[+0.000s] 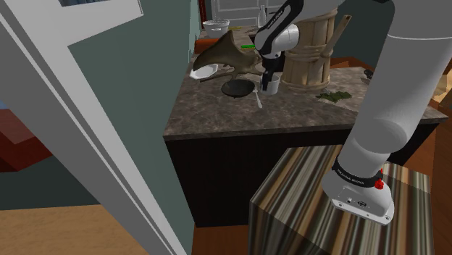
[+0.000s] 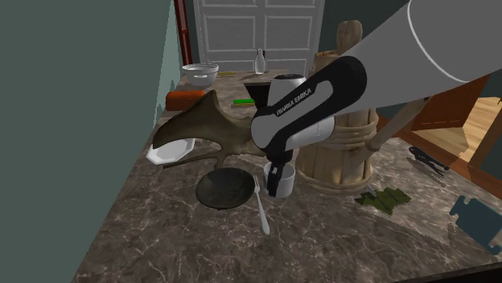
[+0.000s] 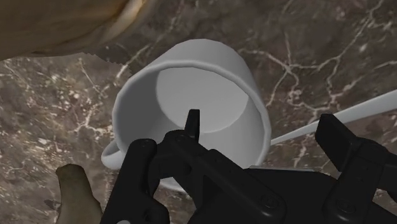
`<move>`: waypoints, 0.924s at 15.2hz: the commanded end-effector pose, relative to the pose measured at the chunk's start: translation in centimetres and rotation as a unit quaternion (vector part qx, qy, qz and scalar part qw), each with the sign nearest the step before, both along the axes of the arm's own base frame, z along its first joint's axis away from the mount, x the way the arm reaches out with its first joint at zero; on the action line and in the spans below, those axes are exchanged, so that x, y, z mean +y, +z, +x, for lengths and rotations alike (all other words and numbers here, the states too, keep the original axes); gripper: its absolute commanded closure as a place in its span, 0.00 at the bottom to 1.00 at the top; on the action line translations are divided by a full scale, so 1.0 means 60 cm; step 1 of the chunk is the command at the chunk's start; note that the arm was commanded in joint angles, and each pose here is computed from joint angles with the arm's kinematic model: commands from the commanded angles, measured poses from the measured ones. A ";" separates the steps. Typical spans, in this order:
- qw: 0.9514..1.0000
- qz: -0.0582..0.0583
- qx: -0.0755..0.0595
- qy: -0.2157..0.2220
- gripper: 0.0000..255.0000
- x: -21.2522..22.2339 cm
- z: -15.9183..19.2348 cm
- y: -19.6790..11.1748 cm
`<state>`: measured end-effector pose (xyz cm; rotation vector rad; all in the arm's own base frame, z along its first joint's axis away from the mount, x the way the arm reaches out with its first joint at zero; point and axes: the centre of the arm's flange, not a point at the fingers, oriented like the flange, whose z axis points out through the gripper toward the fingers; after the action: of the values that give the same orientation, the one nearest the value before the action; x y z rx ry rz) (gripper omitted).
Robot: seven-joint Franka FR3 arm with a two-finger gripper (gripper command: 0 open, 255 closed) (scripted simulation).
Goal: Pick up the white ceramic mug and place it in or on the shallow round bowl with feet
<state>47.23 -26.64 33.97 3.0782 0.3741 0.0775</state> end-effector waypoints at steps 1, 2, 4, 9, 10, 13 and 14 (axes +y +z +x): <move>1.000 0.000 0.000 0.000 0.00 0.000 0.001 -0.008; 1.000 0.000 0.000 0.000 0.00 0.000 0.001 -0.008; 1.000 0.000 0.000 0.000 0.00 0.000 0.001 -0.008; 1.000 0.000 0.000 0.000 1.00 0.000 0.001 -0.008; 1.000 0.000 0.000 0.000 1.00 0.000 0.001 -0.008; 1.000 0.000 0.000 0.000 1.00 0.000 0.001 -0.008; 1.000 0.000 0.000 0.000 1.00 0.000 0.001 -0.008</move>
<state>47.27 -26.65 33.49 3.0778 0.3741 0.0788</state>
